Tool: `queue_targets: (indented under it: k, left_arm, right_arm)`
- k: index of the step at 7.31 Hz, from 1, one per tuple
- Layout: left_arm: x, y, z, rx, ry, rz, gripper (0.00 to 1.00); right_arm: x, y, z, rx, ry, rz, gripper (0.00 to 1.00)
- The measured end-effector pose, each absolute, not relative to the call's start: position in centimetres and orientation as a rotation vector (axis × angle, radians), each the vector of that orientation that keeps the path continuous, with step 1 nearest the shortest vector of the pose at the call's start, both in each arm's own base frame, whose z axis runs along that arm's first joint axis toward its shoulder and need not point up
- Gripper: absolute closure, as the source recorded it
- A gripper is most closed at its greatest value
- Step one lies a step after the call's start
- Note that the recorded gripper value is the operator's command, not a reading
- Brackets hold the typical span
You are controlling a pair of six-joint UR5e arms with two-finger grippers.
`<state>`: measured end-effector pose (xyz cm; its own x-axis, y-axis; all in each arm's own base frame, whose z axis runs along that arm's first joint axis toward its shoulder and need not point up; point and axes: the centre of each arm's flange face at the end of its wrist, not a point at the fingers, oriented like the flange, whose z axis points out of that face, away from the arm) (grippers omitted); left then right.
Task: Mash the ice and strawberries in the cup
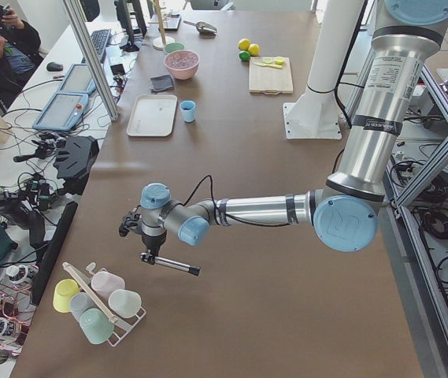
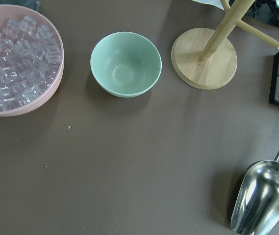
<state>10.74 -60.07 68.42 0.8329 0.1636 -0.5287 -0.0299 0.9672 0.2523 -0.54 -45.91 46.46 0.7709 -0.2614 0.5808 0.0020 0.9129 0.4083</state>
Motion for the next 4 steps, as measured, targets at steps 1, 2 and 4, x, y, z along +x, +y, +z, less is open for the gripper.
queue_targets:
  k: [1, 2, 4]
  left_arm:
    - [10.5, -59.2, 69.4, 0.222, 0.574, 0.102, 1.0]
    - [10.8, -58.7, 70.1, 0.209, 0.572, 0.104, 0.93]
    - [12.2, -58.1, 70.7, 0.196, 0.57, 0.131, 0.02]
  right_arm:
    - [-0.6, -46.0, 46.4, 0.41, -0.676, -0.151, 0.0]
    - [-0.8, -46.2, 46.2, 0.415, -0.675, -0.155, 0.0]
    - [-1.0, -46.3, 46.0, 0.419, -0.674, -0.16, 0.0]
